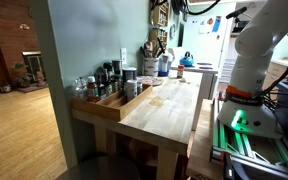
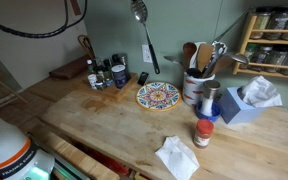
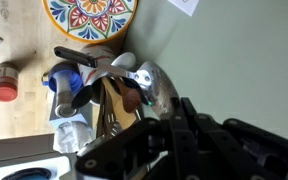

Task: Put the silver spoon in the silver holder on the right

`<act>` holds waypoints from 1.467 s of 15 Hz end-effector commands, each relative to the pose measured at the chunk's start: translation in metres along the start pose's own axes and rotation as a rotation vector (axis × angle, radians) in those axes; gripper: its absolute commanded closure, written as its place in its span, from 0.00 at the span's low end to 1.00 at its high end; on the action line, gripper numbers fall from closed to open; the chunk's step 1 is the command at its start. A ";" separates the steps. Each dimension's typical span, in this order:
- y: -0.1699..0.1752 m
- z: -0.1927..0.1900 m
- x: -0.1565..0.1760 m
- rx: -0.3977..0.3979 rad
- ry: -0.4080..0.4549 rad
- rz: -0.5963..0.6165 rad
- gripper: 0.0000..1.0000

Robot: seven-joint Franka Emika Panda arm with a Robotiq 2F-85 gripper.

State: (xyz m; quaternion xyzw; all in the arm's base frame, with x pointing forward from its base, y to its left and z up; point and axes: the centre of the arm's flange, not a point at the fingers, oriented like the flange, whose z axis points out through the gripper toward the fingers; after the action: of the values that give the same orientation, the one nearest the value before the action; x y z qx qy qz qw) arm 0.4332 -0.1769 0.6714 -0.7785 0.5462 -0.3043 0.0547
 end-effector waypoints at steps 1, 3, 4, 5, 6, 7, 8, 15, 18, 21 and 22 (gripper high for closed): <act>0.003 0.007 0.022 0.021 0.019 0.055 0.99; 0.011 0.012 0.039 0.023 0.030 0.103 0.99; 0.015 0.015 0.048 0.027 0.033 0.131 0.99; 0.019 0.018 0.057 0.033 0.032 0.175 0.99; 0.023 0.021 0.066 0.041 0.031 0.216 0.99; 0.027 0.026 0.073 0.052 0.028 0.263 0.99; 0.030 0.029 0.079 0.063 0.019 0.305 0.99; 0.036 0.045 0.112 0.204 0.088 0.513 0.99; 0.039 0.057 0.121 0.237 0.149 0.533 0.99; 0.046 0.072 0.126 0.248 0.188 0.560 0.99; 0.049 0.078 0.128 0.242 0.193 0.571 0.99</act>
State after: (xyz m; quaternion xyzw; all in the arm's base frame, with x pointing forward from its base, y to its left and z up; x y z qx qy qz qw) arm 0.4584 -0.3164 0.6540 -0.5723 0.6917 -0.4041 0.1750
